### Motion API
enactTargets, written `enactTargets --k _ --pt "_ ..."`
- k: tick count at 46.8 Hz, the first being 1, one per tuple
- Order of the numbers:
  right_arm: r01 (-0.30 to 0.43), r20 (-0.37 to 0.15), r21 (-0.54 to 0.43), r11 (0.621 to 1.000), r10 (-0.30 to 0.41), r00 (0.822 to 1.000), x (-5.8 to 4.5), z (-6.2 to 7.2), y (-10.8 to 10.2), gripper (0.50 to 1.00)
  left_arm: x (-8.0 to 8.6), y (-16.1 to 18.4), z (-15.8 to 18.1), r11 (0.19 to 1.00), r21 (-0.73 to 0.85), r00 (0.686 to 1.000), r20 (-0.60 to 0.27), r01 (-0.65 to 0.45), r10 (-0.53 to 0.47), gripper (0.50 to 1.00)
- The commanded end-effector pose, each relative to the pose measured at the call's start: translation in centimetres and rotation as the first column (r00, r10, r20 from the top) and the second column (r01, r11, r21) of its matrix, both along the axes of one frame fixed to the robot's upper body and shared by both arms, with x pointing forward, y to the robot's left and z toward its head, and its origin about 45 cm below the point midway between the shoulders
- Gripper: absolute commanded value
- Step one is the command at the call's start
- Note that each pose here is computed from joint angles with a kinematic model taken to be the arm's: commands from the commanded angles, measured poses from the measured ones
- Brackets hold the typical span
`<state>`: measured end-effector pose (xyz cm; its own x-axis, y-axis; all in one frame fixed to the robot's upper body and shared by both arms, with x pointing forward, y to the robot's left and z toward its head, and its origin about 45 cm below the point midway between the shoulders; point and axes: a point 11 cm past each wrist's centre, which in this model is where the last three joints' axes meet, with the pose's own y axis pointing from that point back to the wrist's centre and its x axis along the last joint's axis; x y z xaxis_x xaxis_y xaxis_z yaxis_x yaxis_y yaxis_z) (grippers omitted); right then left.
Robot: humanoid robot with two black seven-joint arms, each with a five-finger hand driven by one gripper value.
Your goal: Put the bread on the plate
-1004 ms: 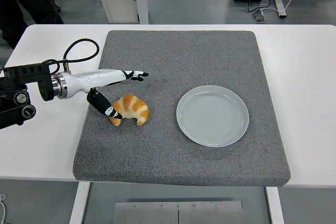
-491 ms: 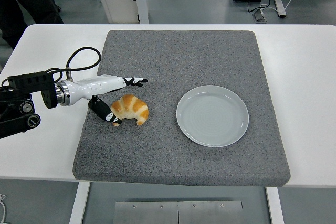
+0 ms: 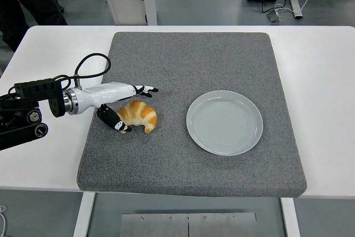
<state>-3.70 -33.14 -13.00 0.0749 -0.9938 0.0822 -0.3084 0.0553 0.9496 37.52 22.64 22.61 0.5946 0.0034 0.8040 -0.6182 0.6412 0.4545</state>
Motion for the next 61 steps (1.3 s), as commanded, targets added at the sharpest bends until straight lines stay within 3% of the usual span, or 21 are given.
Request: enactTargets --k 1,26,34,48,61 --pt "0.002 0.0 0.0 1.0 -0.002 1.0 0.0 0.0 0.0 1.0 -0.1 0.1 -0.2 1.0 0.008 1.0 0.015 0.002 -0.002 0.801" --pt "0.0 0.0 0.0 1.0 0.0 1.0 0.0 0.0 0.0 1.0 0.4 0.4 0.2 1.0 0.017 0.999 0.035 -0.007 0.006 0.663" --pt "0.0 0.0 0.0 1.0 0.0 1.0 0.0 0.0 0.0 1.0 1.0 0.6 1.1 1.0 0.004 0.998 0.053 -0.023 0.023 0.663" --pt "0.0 0.0 0.0 1.0 0.0 1.0 0.0 0.0 0.0 1.0 3.8 0.8 7.9 0.999 -0.033 0.981 0.187 -0.036 0.042 0.663" --pt "0.0 0.0 0.0 1.0 0.0 1.0 0.0 0.0 0.0 1.0 4.9 1.3 12.8 0.997 -0.074 0.974 0.22 -0.038 0.054 0.663"
